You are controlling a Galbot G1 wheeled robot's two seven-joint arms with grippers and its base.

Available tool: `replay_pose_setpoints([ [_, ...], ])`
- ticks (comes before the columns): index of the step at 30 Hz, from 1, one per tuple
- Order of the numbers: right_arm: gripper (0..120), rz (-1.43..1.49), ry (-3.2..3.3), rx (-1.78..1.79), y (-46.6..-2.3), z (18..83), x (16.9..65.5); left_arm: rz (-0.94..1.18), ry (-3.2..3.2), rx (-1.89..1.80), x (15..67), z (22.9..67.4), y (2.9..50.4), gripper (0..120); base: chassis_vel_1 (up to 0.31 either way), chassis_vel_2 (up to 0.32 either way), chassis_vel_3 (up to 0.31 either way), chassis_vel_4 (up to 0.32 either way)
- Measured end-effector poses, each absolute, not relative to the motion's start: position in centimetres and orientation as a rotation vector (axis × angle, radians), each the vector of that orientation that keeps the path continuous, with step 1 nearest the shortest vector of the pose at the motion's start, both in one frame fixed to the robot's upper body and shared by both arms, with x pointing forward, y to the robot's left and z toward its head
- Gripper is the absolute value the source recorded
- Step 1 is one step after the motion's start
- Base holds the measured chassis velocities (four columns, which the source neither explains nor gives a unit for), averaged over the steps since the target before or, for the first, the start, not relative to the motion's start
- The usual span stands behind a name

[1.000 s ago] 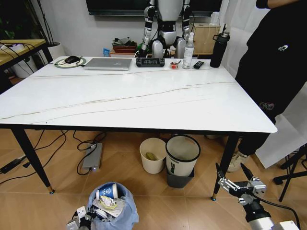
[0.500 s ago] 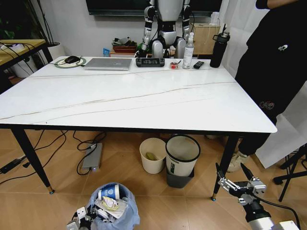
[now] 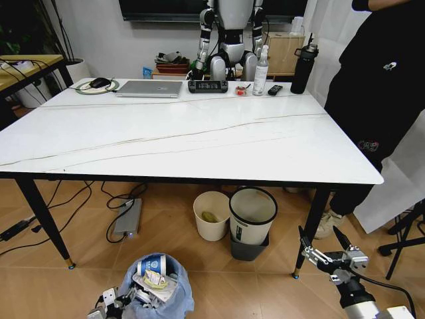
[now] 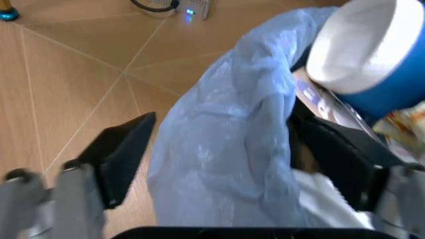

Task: Pick up the trash bin and place the trash from the table into it.

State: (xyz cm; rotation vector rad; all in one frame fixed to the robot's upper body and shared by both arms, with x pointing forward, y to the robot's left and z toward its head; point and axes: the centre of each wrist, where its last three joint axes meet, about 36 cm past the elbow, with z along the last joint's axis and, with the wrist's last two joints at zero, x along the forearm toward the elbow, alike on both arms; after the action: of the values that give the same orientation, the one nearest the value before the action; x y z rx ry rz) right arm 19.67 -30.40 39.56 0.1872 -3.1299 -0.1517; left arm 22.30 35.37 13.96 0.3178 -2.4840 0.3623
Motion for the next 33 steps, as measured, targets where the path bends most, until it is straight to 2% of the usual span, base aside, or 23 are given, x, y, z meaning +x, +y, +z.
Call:
replay_pose_setpoints([
  [1, 100, -0.152, -3.130, 0.187, -30.4, 39.6, 19.7, 0.362, -2.484, 0.318, 22.3, 14.0, 35.4, 89, 0.000, 0.000, 0.000, 0.000],
  [3, 100, -0.152, -3.130, 0.187, -30.4, 39.6, 19.7, 0.350, -2.490, 0.309, 21.7, 14.6, 35.6, 99, 0.000, 0.000, 0.000, 0.000],
  [6, 100, -0.152, -3.130, 0.187, -30.4, 39.6, 19.7, 0.322, -2.512, 0.288, 21.0, 16.0, 36.0, 107, 0.000, 0.000, 0.000, 0.000],
  [9, 100, -0.152, -3.130, 0.187, -30.4, 39.6, 19.7, 0.305, -2.533, 0.274, 20.6, 17.1, 36.3, 110, 0.000, 0.000, 0.000, 0.000],
  [13, 100, -0.152, -3.130, 0.187, -30.4, 39.6, 19.7, 0.201, -2.684, 0.216, 19.6, 21.3, 36.5, 114, 0.000, 0.000, 0.000, 0.000],
  [16, 100, -0.152, -3.130, 0.187, -30.4, 39.6, 19.7, 0.159, -2.778, 0.166, 19.0, 23.9, 36.2, 115, 0.000, 0.000, 0.000, 0.000],
  [19, 100, -0.152, -3.130, 0.187, -30.4, 39.6, 19.7, 0.090, -3.000, 0.016, 18.9, 30.8, 34.9, 113, 0.000, 0.000, 0.000, 0.000],
  [22, 100, -0.152, -3.130, 0.187, -30.4, 39.6, 19.7, 0.015, -3.153, -0.084, 19.1, 35.3, 33.9, 110, 0.000, 0.000, 0.000, 0.000],
  [30, 100, -0.152, -3.130, 0.187, -30.4, 39.6, 19.7, -0.010, -3.200, -0.112, 19.3, 36.7, 33.6, 100, 0.000, 0.000, 0.000, 0.000],
  [33, 100, -0.152, -3.130, 0.187, -30.4, 39.6, 19.7, -0.010, -3.199, -0.110, 19.3, 36.6, 33.6, 100, 0.000, 0.000, 0.000, 0.000],
])
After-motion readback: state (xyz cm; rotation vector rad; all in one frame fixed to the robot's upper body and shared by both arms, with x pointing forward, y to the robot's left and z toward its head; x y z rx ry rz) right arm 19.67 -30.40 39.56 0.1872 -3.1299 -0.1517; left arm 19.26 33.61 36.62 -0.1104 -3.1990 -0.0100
